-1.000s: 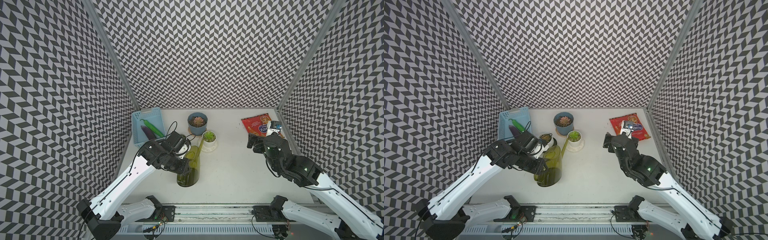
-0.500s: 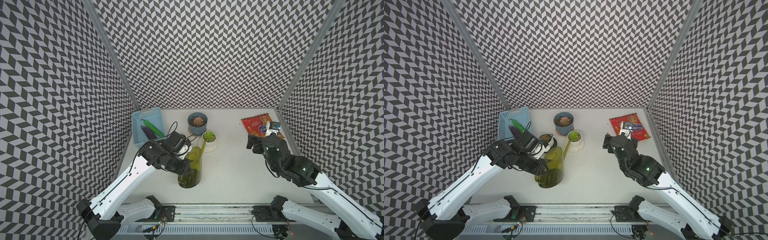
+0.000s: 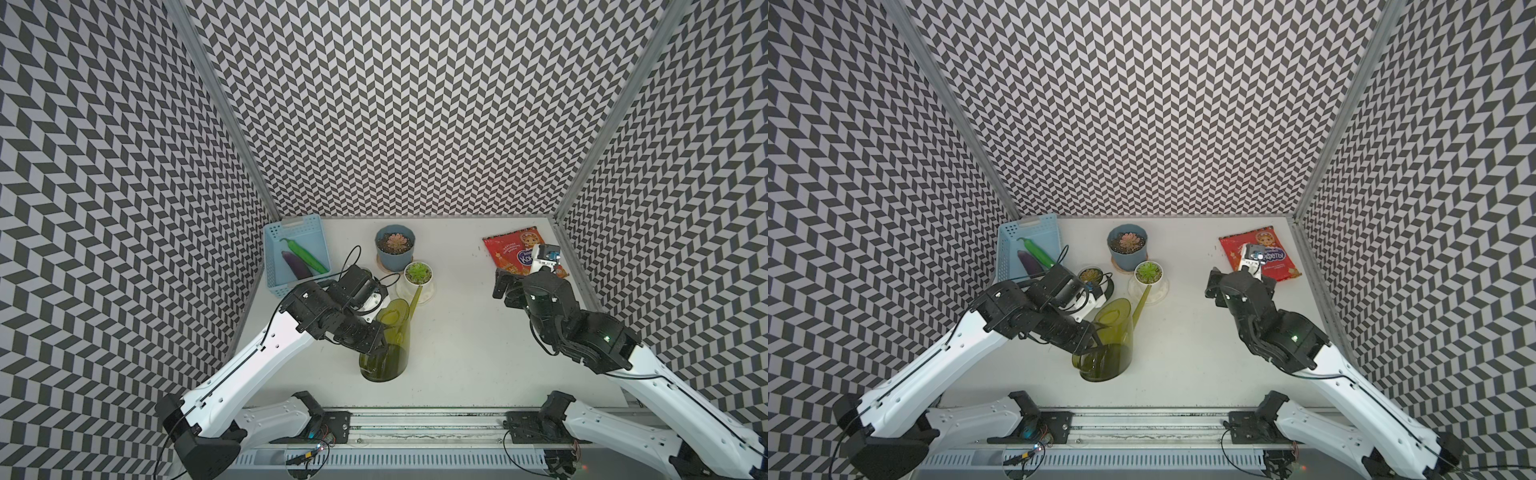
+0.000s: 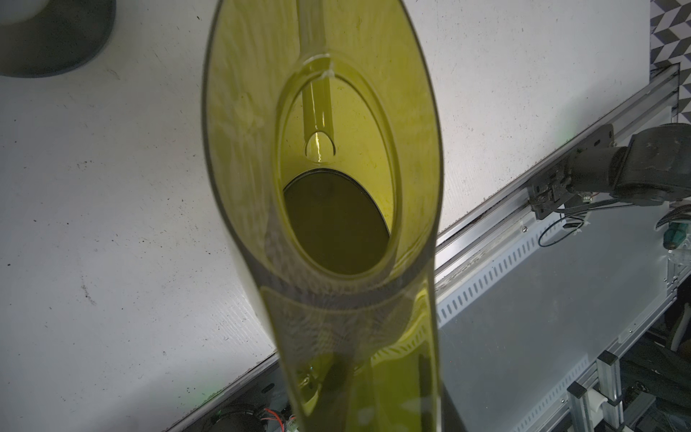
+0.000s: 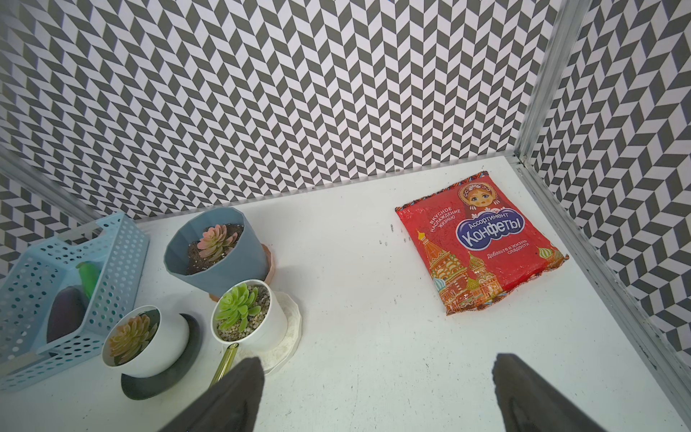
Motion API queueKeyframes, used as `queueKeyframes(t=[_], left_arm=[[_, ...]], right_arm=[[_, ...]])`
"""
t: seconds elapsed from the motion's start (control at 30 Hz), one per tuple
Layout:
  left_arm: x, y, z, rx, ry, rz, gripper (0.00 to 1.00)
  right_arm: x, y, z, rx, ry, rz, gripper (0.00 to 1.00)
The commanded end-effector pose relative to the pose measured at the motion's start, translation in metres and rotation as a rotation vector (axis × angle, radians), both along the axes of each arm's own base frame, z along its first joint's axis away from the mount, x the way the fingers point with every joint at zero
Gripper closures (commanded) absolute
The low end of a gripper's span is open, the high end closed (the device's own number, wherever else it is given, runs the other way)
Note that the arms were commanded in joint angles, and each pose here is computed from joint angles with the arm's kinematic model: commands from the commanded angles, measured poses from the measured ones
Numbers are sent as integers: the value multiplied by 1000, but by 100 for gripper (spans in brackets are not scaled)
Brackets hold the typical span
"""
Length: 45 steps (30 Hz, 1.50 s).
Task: Water the succulent around the soil edge
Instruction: Water the soil of the potted plant with water.
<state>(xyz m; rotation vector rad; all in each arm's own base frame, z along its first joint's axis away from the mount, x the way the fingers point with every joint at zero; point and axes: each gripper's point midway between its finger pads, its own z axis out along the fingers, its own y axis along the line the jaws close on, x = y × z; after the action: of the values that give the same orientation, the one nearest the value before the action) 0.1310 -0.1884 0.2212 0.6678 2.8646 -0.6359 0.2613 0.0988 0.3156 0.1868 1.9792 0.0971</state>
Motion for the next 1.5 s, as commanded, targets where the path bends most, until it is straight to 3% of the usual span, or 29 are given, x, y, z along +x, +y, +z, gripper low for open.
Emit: queueKeyframes(t=[0.0,1.47], left_arm=[[8,-9,15,-36,-52,-25,100],[40,-40,29,-34,-89,-76,100]], right_arm=[[1,-1,10,47,-44,-12,0],[-6,-12,14,63,-66,-31,0]])
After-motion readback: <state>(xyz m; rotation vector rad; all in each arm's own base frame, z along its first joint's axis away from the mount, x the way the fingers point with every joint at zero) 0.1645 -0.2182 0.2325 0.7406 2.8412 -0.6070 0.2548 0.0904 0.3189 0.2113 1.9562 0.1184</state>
